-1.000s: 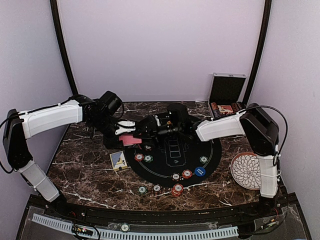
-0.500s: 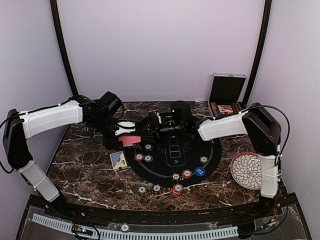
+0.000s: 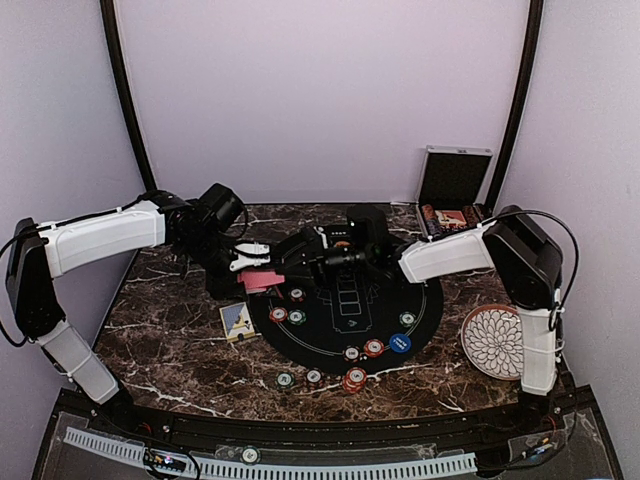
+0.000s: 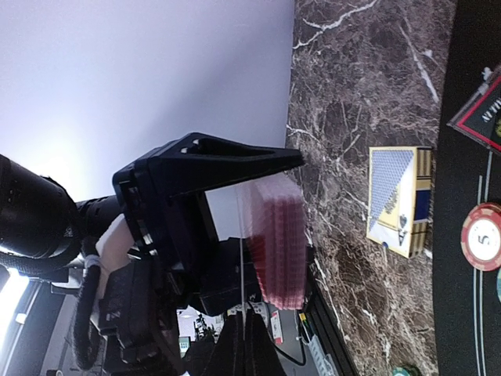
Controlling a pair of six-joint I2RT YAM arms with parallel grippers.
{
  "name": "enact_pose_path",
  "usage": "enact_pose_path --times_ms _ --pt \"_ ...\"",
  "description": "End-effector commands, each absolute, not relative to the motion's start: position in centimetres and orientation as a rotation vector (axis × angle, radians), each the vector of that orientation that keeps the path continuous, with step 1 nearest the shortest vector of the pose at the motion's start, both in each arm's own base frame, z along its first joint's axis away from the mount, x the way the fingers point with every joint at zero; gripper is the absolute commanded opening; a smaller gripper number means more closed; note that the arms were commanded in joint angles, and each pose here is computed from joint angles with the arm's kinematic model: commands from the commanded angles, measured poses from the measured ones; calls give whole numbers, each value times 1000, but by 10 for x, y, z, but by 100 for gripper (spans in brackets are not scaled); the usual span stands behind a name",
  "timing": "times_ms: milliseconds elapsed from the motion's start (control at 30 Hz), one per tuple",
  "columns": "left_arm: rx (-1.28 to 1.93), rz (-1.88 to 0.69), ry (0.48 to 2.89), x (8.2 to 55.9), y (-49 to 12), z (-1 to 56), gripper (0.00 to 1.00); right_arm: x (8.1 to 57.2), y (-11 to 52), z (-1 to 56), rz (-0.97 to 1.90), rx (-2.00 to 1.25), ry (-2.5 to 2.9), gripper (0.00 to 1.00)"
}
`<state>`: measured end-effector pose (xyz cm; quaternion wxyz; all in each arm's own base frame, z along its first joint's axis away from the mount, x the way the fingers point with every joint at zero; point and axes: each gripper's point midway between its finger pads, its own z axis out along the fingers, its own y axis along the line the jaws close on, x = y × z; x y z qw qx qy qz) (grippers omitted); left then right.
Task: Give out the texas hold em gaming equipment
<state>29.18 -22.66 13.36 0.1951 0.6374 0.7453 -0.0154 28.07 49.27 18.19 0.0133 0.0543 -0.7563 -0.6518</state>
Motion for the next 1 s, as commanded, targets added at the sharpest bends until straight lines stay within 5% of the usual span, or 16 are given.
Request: enact_pose_path --times_ms 0,400,967 --pt "1774 -33 2092 283 -219 143 19 297 471 183 -2070 168 -2376 0" --pt "1751 -12 2136 279 -201 145 18 352 417 142 -1899 115 -2618 0" --pt "1749 -82 2145 269 -205 148 16 417 482 105 -1797 79 -2737 0"
